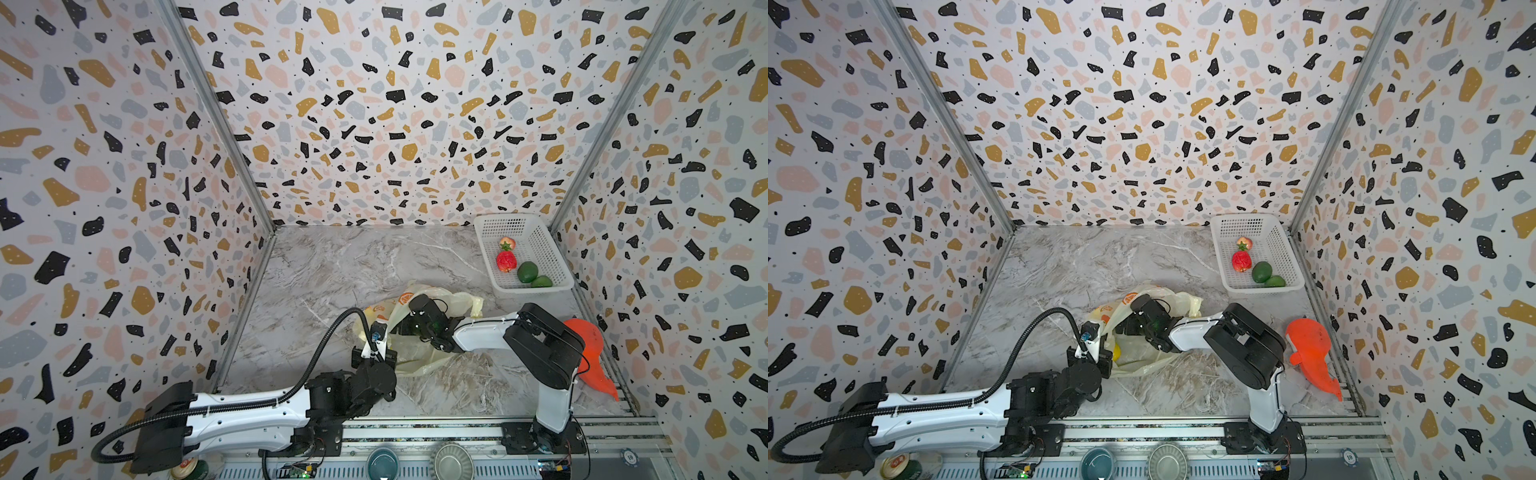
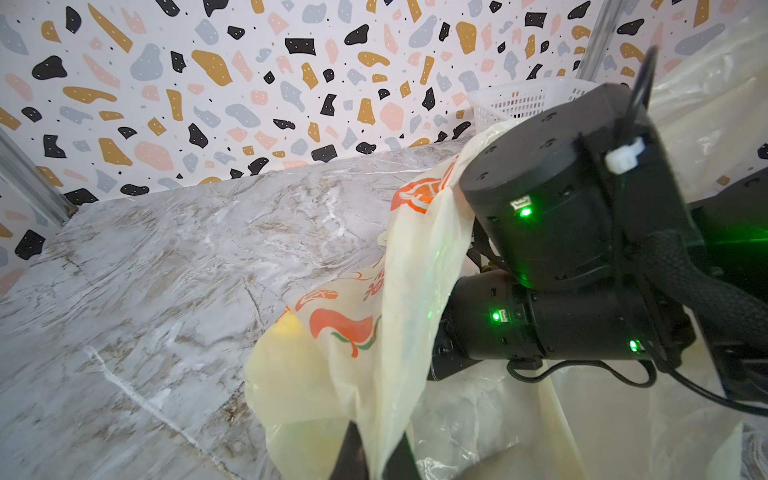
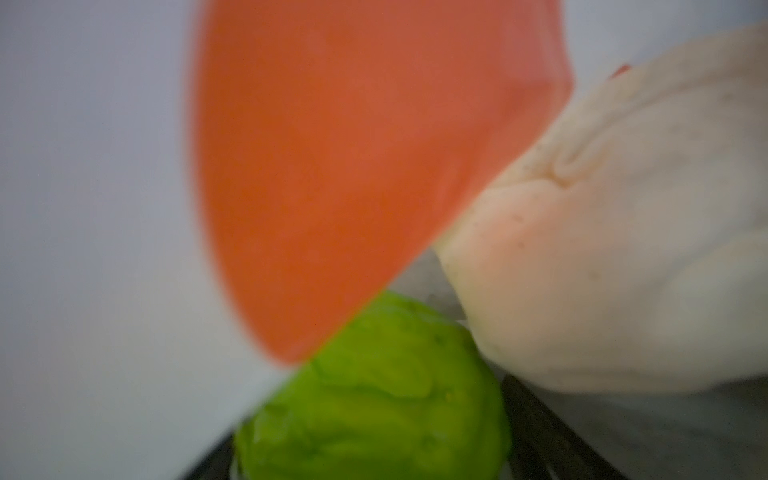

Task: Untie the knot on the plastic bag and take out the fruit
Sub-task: 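Lower the right gripper onto the light green bumpy fruit and close on it, then lift the light green fruit out of the bag toward the basket with the right gripper, then lower the light green fruit into the white basket and open the right gripper, then move the empty right gripper back into the bag opening toward the yellow fruits, then lower the right gripper onto the yellow bumpy fruit and close on it, then lift the yellow fruit out of the bag toward the basket with the right gripper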

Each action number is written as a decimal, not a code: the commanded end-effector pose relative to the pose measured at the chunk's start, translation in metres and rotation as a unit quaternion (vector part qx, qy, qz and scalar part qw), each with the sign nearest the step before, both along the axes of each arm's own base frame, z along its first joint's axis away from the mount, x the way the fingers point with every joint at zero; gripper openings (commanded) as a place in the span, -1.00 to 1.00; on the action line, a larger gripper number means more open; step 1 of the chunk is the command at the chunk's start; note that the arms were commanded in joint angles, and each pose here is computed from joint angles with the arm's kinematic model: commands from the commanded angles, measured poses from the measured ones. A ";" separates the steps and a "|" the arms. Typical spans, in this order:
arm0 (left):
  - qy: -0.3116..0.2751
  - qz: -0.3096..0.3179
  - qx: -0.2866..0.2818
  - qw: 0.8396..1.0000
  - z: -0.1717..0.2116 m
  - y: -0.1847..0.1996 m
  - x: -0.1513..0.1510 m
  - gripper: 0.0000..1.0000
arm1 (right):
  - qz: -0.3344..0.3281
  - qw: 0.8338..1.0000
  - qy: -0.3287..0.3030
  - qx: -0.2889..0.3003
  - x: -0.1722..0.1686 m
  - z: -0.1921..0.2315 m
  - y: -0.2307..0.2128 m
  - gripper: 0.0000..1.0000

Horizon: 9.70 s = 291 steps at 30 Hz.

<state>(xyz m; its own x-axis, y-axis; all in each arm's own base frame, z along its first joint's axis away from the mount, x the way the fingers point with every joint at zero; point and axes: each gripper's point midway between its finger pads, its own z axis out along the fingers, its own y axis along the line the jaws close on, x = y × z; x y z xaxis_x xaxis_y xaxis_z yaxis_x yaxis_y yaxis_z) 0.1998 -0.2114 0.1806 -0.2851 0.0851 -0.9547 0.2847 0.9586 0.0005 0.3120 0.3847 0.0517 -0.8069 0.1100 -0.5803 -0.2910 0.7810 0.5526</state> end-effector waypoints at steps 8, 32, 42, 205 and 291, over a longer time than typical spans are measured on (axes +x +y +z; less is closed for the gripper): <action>-0.009 0.009 -0.004 1.000 0.003 0.002 0.002 -1.00 | 0.004 0.999 -0.030 0.012 -0.001 0.026 -0.001 0.20; -0.042 0.044 -0.005 0.998 0.021 0.007 0.010 -1.00 | 0.188 0.976 -0.078 -0.080 -0.119 0.109 -0.041 0.21; -0.040 0.045 -0.002 0.998 0.019 0.008 0.009 -1.00 | 0.188 0.971 -0.141 -0.046 -0.122 0.203 -0.052 0.23; -0.026 0.043 0.023 0.998 0.017 0.030 0.003 -1.00 | 0.127 0.991 -0.026 -0.047 -0.058 0.034 0.011 0.80; -0.049 0.030 -0.005 0.998 0.022 0.016 0.007 -1.00 | 0.204 0.972 -0.117 -0.021 -0.118 0.227 -0.075 0.10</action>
